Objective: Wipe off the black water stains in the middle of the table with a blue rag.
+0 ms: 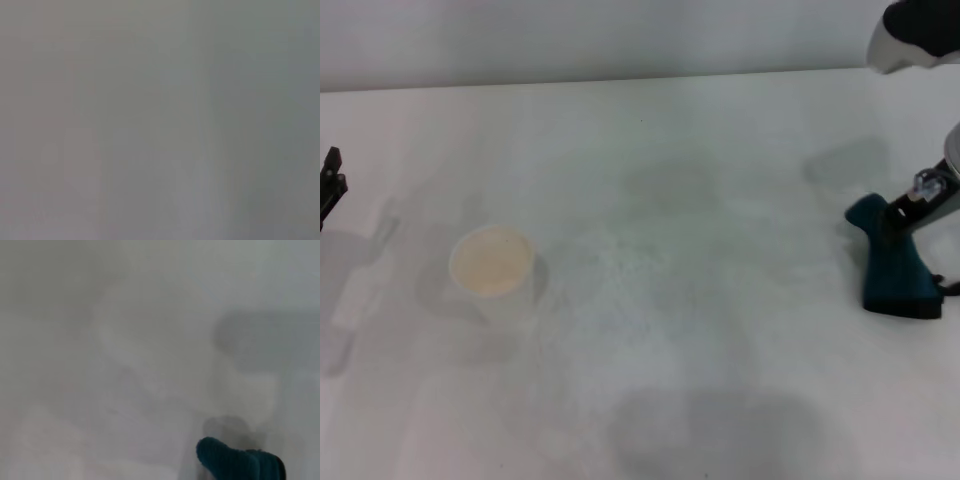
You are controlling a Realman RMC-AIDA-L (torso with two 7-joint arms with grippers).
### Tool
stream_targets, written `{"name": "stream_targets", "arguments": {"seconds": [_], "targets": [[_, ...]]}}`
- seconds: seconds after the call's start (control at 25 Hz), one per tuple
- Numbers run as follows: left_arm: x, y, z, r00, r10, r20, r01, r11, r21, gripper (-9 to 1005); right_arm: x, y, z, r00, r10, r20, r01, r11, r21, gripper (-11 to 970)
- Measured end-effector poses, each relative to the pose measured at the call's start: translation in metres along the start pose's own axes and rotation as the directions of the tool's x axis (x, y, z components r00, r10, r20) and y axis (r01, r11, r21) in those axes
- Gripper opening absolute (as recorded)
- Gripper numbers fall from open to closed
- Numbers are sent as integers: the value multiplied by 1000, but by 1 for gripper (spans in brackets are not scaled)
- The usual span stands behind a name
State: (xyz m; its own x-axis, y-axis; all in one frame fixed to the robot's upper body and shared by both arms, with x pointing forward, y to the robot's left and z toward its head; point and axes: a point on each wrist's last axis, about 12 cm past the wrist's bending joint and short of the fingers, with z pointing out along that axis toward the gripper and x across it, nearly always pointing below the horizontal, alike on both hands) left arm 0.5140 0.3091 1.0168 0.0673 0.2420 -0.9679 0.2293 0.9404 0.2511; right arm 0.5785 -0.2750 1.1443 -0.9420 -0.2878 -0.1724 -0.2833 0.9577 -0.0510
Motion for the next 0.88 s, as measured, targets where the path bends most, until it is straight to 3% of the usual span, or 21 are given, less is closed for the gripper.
{"name": "stream_targets", "arguments": {"seconds": [0.4, 0.48, 0.6, 0.68, 0.76, 0.88], "targets": [[1, 0, 1, 1000, 2, -6, -2, 1000, 0, 877, -3, -8, 1, 1000, 15, 22, -16, 1000, 12, 125], [1, 1, 1, 1000, 3, -10, -3, 1000, -2, 877, -6, -11, -3, 998, 25, 57, -25, 1000, -6, 204], [1, 1, 0, 1000, 4, -11, -4, 1000, -4, 877, -10, -23, -13, 986, 75, 147, -73, 997, -15, 322], [1, 2, 0, 1000, 5, -11, -5, 1000, -5, 877, -11, -43, -20, 953, 146, 265, -138, 989, -51, 357], [1, 2, 0, 1000, 6, -12, -6, 1000, -6, 877, -11, -48, -21, 940, 160, 303, -146, 987, -70, 392], [1, 3, 0, 1000, 2, -10, -2, 1000, -13, 878, -8, -65, -23, 874, 182, 451, -128, 981, -147, 409]]}}
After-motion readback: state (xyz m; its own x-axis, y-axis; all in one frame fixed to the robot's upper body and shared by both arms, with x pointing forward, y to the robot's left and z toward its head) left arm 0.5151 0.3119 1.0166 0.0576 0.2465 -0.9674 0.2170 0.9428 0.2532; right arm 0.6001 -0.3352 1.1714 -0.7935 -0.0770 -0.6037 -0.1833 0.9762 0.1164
